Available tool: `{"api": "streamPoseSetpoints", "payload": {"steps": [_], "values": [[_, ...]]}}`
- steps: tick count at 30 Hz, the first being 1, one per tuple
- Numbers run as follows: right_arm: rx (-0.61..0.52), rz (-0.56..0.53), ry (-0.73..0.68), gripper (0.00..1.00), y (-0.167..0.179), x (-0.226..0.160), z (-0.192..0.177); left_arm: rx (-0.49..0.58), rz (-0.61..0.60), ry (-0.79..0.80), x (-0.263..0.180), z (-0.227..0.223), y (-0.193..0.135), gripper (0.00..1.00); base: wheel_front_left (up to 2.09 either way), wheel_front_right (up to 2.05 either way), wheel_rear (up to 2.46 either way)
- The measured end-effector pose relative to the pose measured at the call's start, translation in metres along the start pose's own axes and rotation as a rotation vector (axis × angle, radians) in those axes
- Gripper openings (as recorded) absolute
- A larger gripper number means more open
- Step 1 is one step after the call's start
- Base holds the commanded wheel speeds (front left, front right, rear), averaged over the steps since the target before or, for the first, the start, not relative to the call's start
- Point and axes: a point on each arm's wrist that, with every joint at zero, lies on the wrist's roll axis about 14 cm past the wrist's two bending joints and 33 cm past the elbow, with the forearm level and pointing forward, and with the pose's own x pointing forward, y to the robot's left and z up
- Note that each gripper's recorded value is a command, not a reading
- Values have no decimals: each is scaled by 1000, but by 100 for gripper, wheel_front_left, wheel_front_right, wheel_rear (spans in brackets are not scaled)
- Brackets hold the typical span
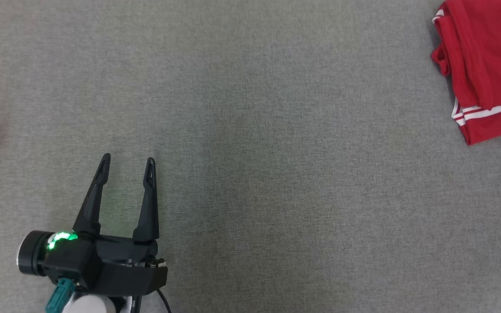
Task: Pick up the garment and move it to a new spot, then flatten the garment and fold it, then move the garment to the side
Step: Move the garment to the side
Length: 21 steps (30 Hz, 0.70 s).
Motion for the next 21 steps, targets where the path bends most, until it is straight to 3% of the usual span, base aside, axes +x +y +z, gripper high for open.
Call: {"api": "streamPoseSetpoints", "payload": {"steps": [11, 21], "values": [[-80, -58, 48, 0, -32, 0, -13, -2, -43, -3, 15, -10, -11, 100, 0, 0, 0], [-99, -52, 62, 0, -30, 4, -17, 2, -36, -3, 15, -10, -8, 100, 0, 0, 0]]}}
